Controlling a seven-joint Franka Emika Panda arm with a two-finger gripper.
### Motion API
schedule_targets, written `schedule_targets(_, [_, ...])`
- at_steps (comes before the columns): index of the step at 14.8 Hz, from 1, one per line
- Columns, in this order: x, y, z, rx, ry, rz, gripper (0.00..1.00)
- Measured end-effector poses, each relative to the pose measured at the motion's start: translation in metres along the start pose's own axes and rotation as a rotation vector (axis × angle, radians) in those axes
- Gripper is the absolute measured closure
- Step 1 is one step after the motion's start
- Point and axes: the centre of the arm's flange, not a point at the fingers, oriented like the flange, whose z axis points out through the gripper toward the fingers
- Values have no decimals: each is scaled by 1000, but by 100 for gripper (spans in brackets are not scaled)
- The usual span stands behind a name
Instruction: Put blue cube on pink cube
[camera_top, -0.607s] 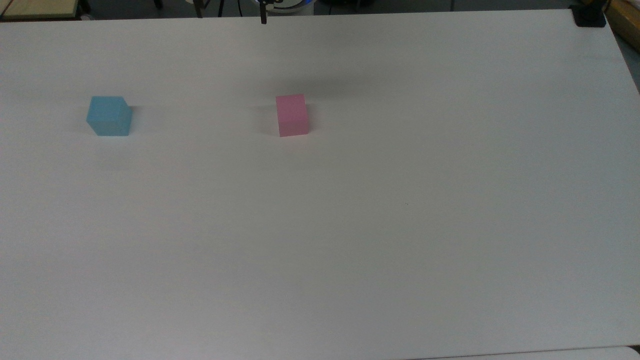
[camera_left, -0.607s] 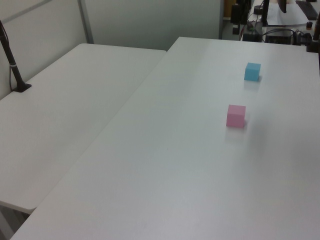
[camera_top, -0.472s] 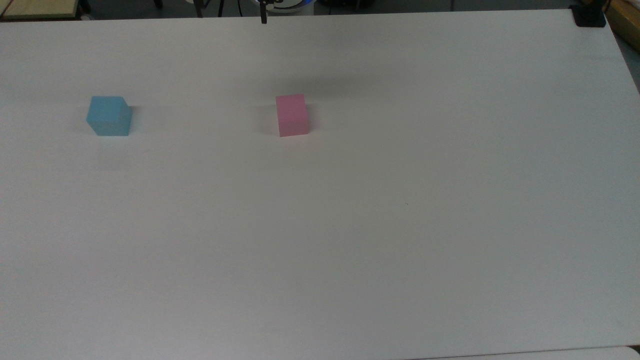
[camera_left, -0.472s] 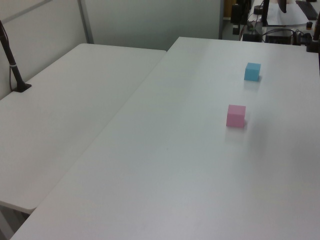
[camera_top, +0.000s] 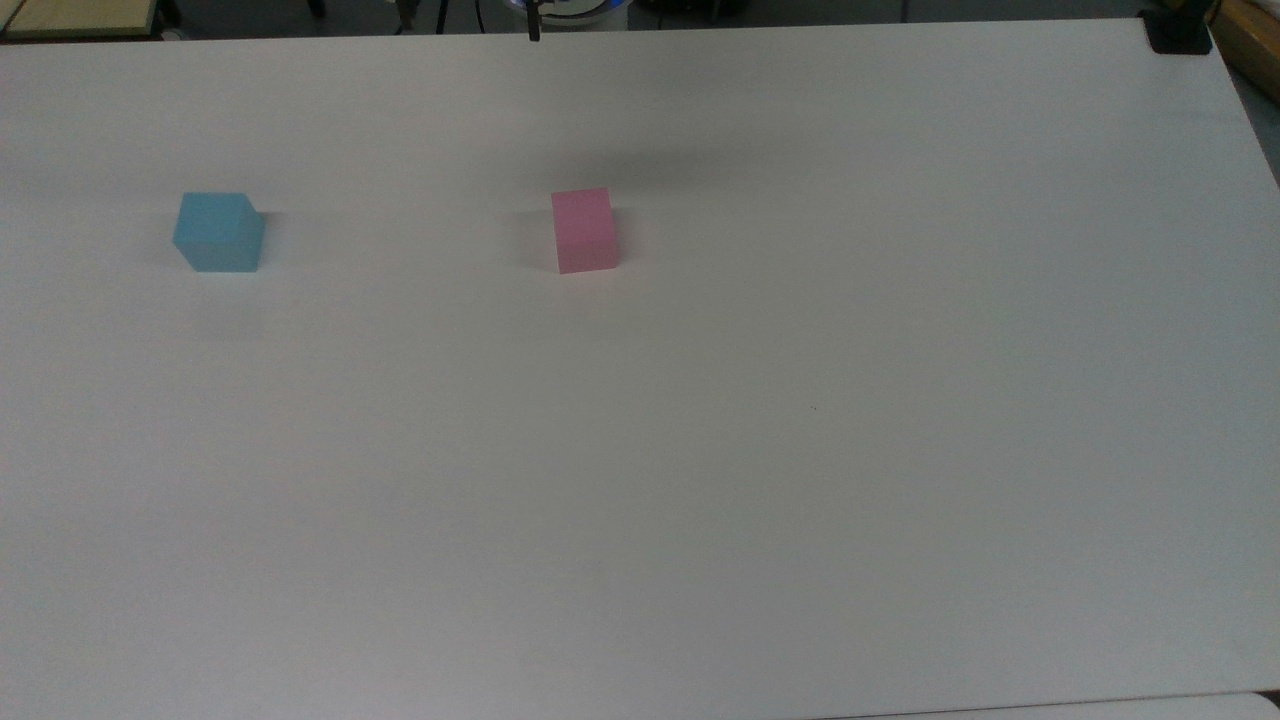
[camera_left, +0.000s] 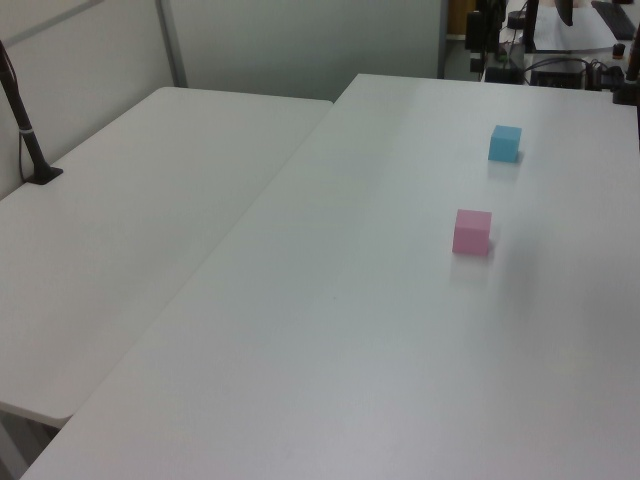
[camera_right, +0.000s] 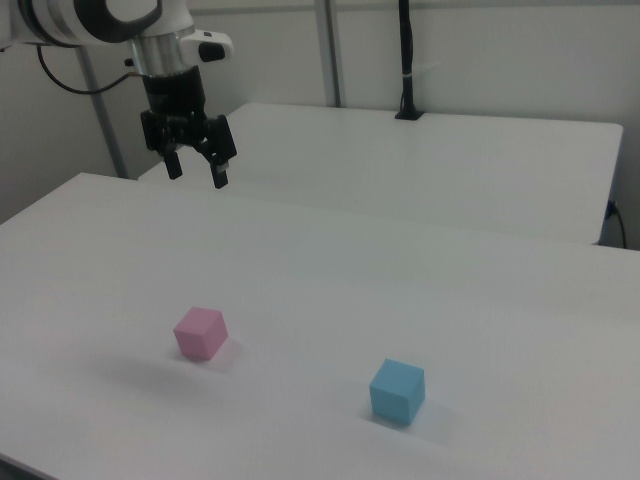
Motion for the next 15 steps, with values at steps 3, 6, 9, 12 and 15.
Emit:
schedule_targets(3, [0, 0, 0, 0, -1, 1, 0])
schedule_targets(6, [1, 13, 2, -1, -4, -6, 0])
schedule_targets(9, [-1, 60, 4, -1, -7, -39, 0])
schedule_targets(12, [-10, 126, 8, 0, -15, -48, 0])
schedule_targets(15, [-19, 182, 19, -31, -36, -42, 0])
